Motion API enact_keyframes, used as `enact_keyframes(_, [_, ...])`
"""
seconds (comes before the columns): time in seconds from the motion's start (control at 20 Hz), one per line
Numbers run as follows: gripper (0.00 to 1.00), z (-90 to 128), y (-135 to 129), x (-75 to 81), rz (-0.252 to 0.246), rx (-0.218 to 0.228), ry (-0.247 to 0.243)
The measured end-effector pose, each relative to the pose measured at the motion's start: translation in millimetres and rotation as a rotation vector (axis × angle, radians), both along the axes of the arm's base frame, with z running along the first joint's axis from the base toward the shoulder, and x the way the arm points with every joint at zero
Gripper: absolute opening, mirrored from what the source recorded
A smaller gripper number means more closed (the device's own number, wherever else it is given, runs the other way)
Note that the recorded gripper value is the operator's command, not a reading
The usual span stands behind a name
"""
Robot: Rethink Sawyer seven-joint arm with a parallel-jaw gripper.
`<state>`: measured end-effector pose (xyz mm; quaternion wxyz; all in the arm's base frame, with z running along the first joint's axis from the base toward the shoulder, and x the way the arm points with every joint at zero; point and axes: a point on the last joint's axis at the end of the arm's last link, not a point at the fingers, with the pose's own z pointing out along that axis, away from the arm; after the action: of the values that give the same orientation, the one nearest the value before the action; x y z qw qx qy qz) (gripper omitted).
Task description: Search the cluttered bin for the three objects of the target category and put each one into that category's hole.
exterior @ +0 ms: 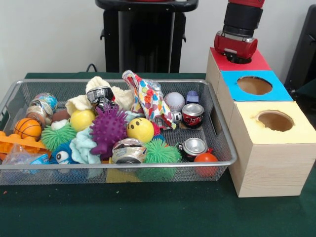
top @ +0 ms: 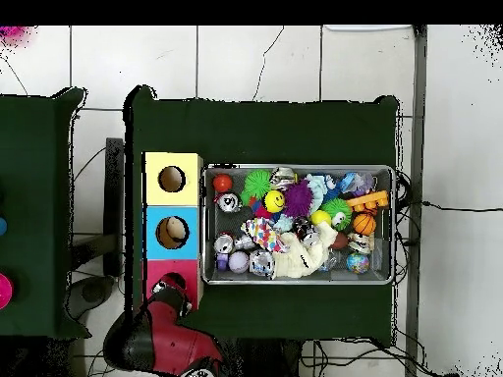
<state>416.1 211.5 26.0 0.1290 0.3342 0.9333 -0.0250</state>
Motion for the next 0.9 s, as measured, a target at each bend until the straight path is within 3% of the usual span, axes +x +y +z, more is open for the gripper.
enact_keyframes(0.6, [1.00, 0, 5, 6.1, 0.003, 0.018, -0.010])
enact_keyframes(0.9, [1.00, 14, 8, 5.7, -0.001, 0.011, 0.044])
